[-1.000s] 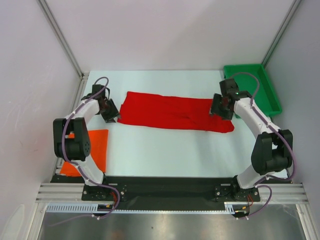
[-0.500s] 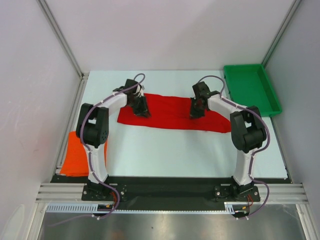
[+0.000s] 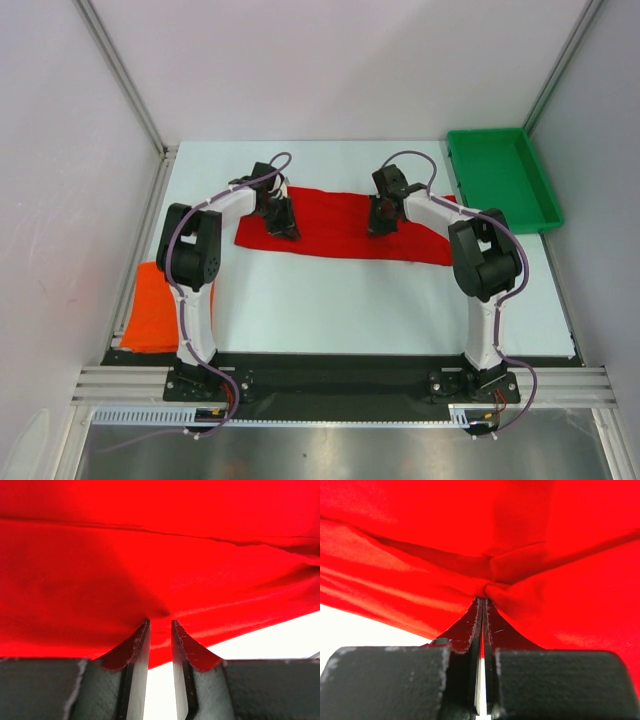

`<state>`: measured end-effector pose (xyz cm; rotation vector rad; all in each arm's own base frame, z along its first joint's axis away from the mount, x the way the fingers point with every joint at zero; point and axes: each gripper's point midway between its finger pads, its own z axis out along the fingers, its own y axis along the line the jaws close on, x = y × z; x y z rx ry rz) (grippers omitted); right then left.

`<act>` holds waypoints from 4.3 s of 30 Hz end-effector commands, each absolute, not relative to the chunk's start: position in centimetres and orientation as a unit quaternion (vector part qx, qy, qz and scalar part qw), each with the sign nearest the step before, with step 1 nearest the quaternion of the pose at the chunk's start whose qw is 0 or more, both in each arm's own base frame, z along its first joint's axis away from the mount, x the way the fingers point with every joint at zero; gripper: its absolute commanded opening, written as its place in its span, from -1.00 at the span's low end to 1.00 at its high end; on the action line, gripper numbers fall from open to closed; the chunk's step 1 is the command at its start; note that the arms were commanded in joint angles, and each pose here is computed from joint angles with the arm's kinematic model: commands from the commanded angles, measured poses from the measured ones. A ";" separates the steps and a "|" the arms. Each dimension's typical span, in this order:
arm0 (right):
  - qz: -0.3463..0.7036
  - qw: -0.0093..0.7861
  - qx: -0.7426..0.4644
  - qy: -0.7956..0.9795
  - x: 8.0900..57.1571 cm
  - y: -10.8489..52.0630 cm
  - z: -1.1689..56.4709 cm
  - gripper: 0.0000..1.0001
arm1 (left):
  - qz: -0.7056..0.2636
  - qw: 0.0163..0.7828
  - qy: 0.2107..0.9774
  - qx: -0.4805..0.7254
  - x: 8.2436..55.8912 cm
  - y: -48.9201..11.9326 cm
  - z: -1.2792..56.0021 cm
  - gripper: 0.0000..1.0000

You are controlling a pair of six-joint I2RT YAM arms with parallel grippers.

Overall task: Fold and stack the t-shirts
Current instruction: Fold the tshirt

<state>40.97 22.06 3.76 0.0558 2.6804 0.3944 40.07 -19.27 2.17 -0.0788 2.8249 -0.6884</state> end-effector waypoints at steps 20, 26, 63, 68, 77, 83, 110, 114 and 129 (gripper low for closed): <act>0.117 0.297 0.090 0.943 46.9 21.4 4.0 -1.00 | -0.204 0.105 0.973 -0.024 38.7 -17.8 1.1 -0.41; 0.164 0.270 0.062 0.947 45.2 21.9 6.9 -1.00 | -0.225 0.111 0.968 -0.006 38.5 -18.4 2.2 -0.43; 0.209 0.297 0.167 0.917 33.2 7.1 16.0 0.25 | -0.429 0.164 0.866 -0.199 42.4 -42.3 6.9 -0.29; 0.212 0.297 0.169 0.915 33.3 7.1 16.0 0.25 | -0.416 0.156 0.874 -0.197 41.7 -43.1 6.4 -0.33; 0.214 0.299 0.168 0.915 33.2 7.1 16.0 0.25 | -0.382 0.147 0.888 -0.210 40.8 -42.9 5.2 -0.22; 0.213 0.299 0.169 0.915 33.1 7.1 16.0 0.25 | -0.381 0.143 0.889 -0.208 40.8 -43.6 4.4 -0.36; 0.200 0.287 0.190 0.917 33.4 5.9 14.0 0.25 | -0.413 0.224 0.870 -0.151 44.5 -42.1 8.2 -0.99; 0.198 0.282 0.193 0.919 33.5 5.8 13.3 0.25 | -0.418 0.211 0.872 -0.141 44.2 -42.6 7.7 -0.89; 0.171 0.252 0.216 0.928 36.0 5.0 10.8 0.18 | -0.393 0.249 0.885 -0.010 41.5 -40.0 12.7 -0.23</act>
